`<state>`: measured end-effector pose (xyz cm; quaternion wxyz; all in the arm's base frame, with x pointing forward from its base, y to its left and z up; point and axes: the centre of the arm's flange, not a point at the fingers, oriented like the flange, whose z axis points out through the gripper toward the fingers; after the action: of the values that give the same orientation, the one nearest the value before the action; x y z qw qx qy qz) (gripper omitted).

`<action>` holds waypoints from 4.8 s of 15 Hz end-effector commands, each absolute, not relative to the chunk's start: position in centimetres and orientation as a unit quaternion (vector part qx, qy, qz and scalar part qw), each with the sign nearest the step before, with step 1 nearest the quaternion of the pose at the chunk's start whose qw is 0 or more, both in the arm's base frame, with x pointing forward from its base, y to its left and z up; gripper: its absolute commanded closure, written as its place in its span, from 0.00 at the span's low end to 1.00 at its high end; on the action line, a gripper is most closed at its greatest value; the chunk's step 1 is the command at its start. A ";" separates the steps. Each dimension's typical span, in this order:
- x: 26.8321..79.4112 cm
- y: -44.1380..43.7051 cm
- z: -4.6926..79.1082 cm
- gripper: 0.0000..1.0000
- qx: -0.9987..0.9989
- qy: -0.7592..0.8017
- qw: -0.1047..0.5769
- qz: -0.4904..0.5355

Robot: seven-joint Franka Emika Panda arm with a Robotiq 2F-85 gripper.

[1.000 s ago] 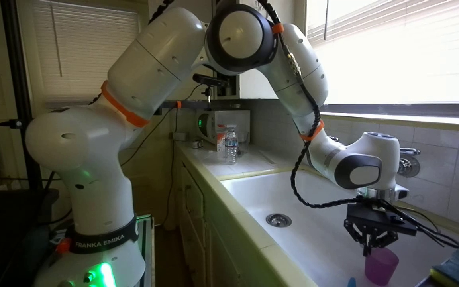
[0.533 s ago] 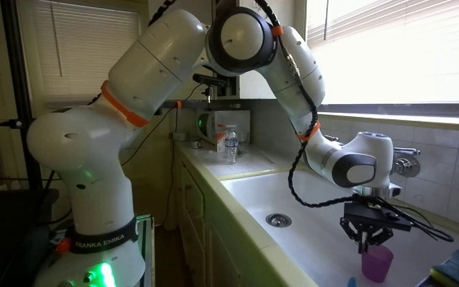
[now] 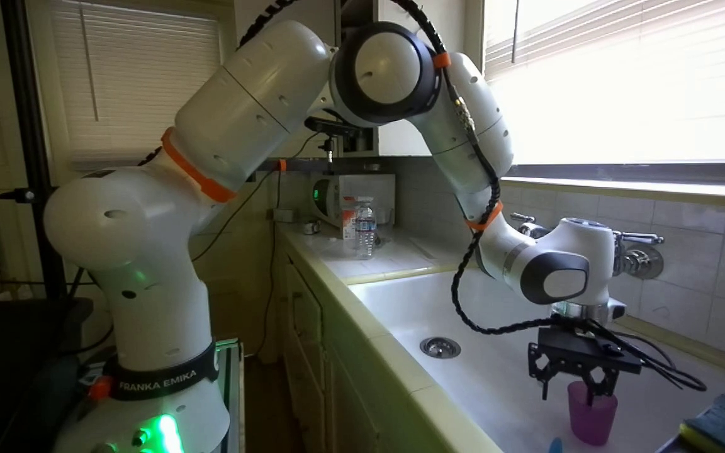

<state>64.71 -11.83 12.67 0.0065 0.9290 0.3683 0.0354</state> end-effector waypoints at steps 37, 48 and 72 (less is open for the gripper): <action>55.1 -6.2 35.0 0.00 0.972 0.231 -0.035 0.013; 56.6 -5.3 37.0 0.00 0.978 0.196 -0.054 0.039; 64.3 -5.0 40.1 0.00 0.997 -0.015 -0.042 0.059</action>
<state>62.72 -4.35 40.57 -0.0543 0.9953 0.0011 0.0803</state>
